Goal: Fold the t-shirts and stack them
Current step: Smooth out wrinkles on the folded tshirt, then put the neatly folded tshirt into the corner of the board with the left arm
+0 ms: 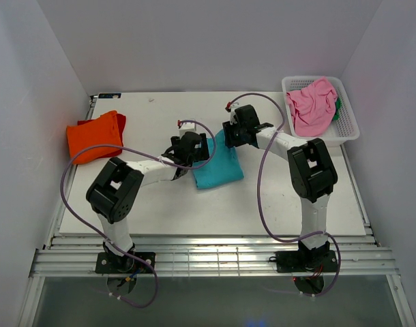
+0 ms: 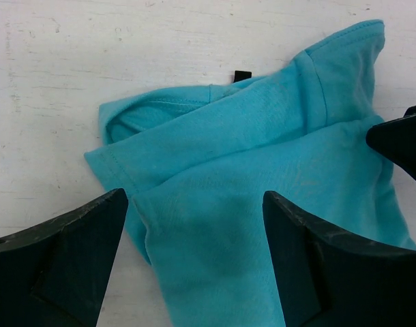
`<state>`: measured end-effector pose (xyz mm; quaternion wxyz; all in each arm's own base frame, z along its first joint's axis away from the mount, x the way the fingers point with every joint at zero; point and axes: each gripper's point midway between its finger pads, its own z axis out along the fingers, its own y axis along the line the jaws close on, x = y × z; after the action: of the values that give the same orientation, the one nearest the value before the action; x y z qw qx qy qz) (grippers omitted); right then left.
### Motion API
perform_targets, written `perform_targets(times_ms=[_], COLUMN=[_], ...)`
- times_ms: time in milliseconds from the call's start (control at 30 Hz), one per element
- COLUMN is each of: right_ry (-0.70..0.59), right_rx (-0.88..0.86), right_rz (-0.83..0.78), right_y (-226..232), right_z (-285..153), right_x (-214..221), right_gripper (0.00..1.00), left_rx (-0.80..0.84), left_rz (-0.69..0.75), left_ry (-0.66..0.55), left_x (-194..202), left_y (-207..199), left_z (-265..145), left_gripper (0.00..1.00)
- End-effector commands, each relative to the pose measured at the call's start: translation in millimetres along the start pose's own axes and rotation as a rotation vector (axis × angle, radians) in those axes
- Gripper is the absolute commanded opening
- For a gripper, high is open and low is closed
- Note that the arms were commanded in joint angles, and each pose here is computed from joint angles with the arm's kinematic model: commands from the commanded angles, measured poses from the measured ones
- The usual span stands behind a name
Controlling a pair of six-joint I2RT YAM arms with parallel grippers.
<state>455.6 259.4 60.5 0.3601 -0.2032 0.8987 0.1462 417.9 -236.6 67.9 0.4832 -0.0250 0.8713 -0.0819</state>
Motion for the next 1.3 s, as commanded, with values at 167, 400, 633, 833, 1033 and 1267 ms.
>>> perform_targets(times_ms=[167, 400, 633, 833, 1033, 1267], right_ry=[-0.012, 0.002, -0.043, -0.047, -0.04, -0.058], right_rx=[-0.014, 0.01, 0.1, 0.114, 0.108, 0.048], right_rz=[0.005, 0.017, 0.005, 0.013, 0.022, 0.033], right_y=[-2, -6, -20, -21, -20, -7], right_z=[5, -4, -32, -41, -46, -62], right_x=[-10, -1, -10, -7, 0, 2], right_gripper=[0.47, 0.47, 0.48, 0.48, 0.48, 0.46], left_rx=[0.012, -0.049, -0.049, 0.039, 0.196, 0.299], left_rz=[-0.031, -0.056, -0.128, -0.189, -0.232, -0.274], left_ry=[-0.008, 0.014, 0.041, 0.116, 0.171, 0.165], left_x=[-9, -6, 7, 40, 59, 64], left_y=[-3, 12, 31, 27, 2, -11], left_z=[7, -5, -47, -61, -64, -70], left_gripper=[0.87, 0.86, 0.98, 0.98, 0.98, 0.98])
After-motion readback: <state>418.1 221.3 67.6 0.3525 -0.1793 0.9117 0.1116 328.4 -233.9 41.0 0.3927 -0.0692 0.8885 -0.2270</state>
